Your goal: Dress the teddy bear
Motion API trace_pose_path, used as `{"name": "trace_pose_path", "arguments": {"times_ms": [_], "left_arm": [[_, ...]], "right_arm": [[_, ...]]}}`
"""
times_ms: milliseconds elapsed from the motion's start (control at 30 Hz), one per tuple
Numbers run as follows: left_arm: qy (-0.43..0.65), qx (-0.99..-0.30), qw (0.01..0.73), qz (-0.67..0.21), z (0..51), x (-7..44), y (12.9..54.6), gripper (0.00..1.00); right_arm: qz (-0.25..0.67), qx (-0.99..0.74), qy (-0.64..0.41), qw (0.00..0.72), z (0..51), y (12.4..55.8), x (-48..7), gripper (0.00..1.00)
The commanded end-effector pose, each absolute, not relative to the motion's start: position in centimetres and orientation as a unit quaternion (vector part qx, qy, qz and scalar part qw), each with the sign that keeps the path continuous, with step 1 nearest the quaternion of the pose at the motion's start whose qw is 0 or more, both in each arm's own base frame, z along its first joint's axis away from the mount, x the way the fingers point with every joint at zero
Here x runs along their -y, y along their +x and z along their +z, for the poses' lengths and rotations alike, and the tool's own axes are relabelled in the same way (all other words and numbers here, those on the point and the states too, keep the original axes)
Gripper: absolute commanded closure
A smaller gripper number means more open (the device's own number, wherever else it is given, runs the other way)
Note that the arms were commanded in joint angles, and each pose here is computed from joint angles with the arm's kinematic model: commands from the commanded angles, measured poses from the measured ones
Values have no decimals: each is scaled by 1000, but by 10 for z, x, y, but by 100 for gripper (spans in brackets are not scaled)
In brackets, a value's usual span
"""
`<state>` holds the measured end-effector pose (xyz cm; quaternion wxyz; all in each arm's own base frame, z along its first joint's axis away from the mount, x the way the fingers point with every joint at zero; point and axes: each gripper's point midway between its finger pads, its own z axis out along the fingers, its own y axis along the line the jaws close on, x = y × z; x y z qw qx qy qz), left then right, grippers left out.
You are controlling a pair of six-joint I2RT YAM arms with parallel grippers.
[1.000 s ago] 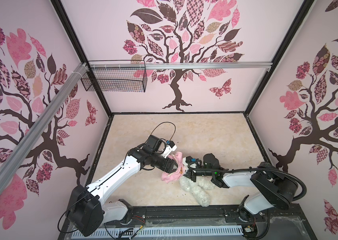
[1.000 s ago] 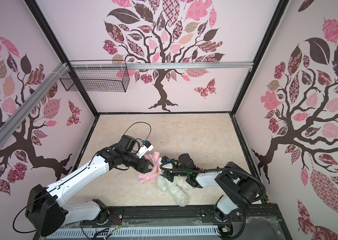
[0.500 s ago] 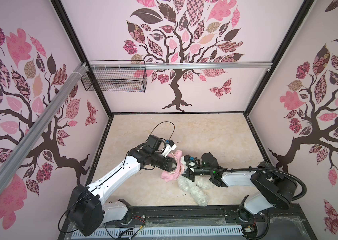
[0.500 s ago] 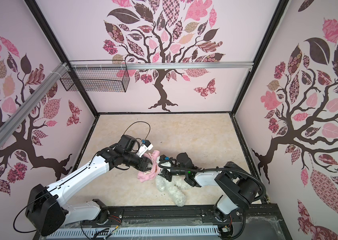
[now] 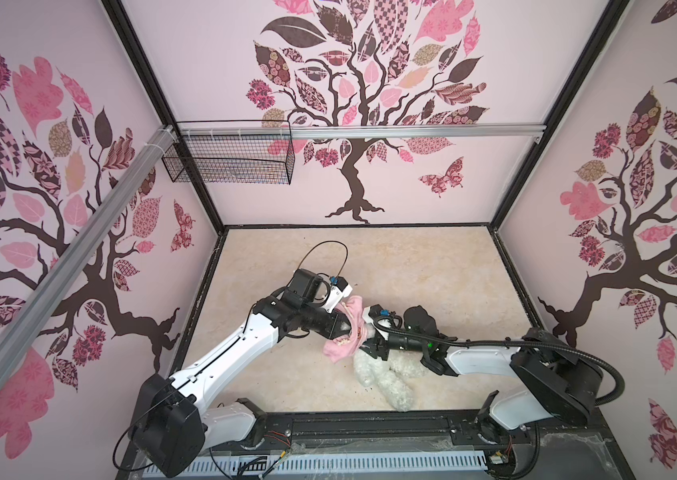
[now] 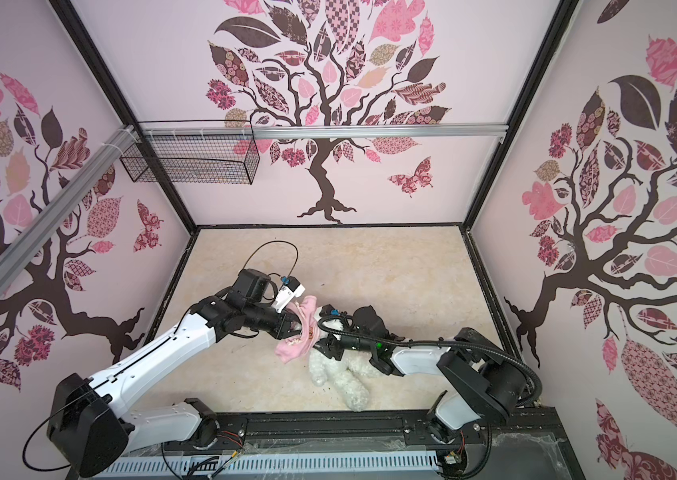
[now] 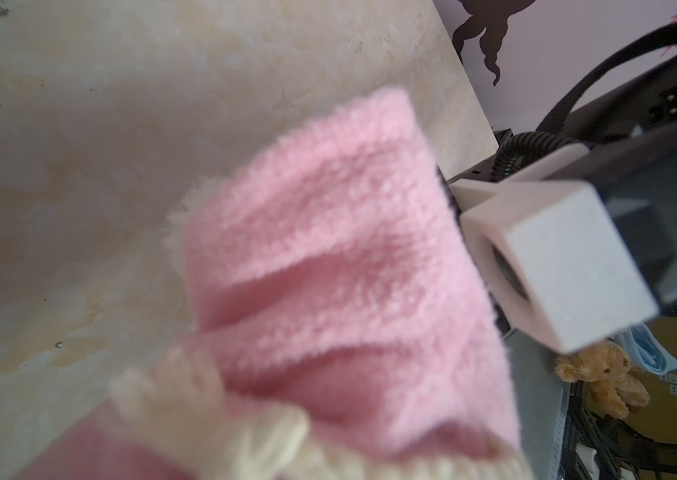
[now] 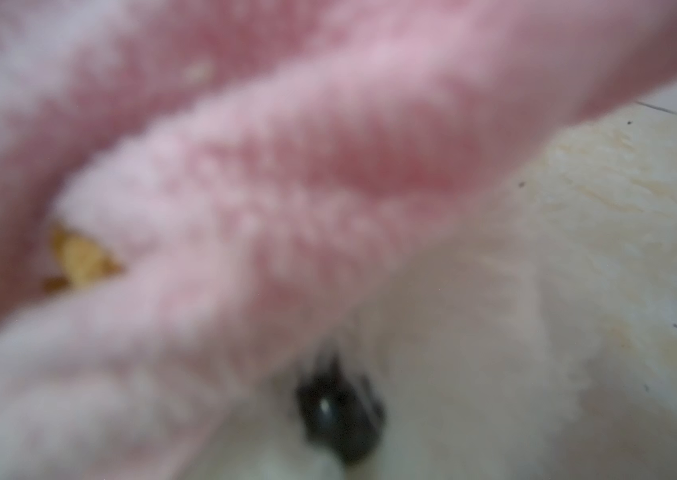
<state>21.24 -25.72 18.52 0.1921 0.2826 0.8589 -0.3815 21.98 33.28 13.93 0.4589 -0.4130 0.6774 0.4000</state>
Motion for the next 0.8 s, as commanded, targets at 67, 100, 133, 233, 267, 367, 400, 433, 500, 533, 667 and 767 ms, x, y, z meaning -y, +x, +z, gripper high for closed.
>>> {"name": "trace_pose_path", "arguments": {"times_ms": [67, 100, 133, 233, 267, 367, 400, 433, 500, 533, 667, 767], "left_arm": [[347, -811, 293, -369, 203, 255, 215, 100], [354, -803, 312, -364, 204, 254, 216, 100], [363, -794, 331, -358, 205, 252, 216, 100], [374, -775, 383, -335, 208, 245, 220, 100], [375, -772, 395, -326, 209, 242, 222, 100], [386, -763, 409, -318, 211, 242, 222, 100], [390, -762, 407, -319, 210, 242, 221, 100], [392, -761, 405, -320, 209, 243, 221, 100], [394, -763, 400, -319, 205, 243, 221, 100], [394, -765, 398, -319, 203, 244, 221, 100], [393, -764, 396, -324, 204, 246, 221, 100], [393, -763, 396, -325, 204, 247, 221, 100]], "right_arm": [[382, -746, -325, 437, 151, 223, -291, 26], [380, -751, -326, 431, 154, 218, -286, 25], [382, -754, -329, 422, 159, 212, -282, 24], [405, -748, -334, 405, 188, 196, -280, 23], [416, -745, -335, 399, 198, 192, -280, 23], [449, -739, -318, 389, 229, 189, -286, 25], [467, -733, -313, 383, 239, 188, -290, 29], [483, -733, -301, 372, 246, 189, -295, 35], [500, -740, -287, 346, 255, 192, -305, 50], [502, -744, -287, 336, 257, 194, -309, 55], [486, -749, -295, 341, 257, 195, -323, 66], [479, -757, -297, 331, 249, 197, -331, 70]]}}
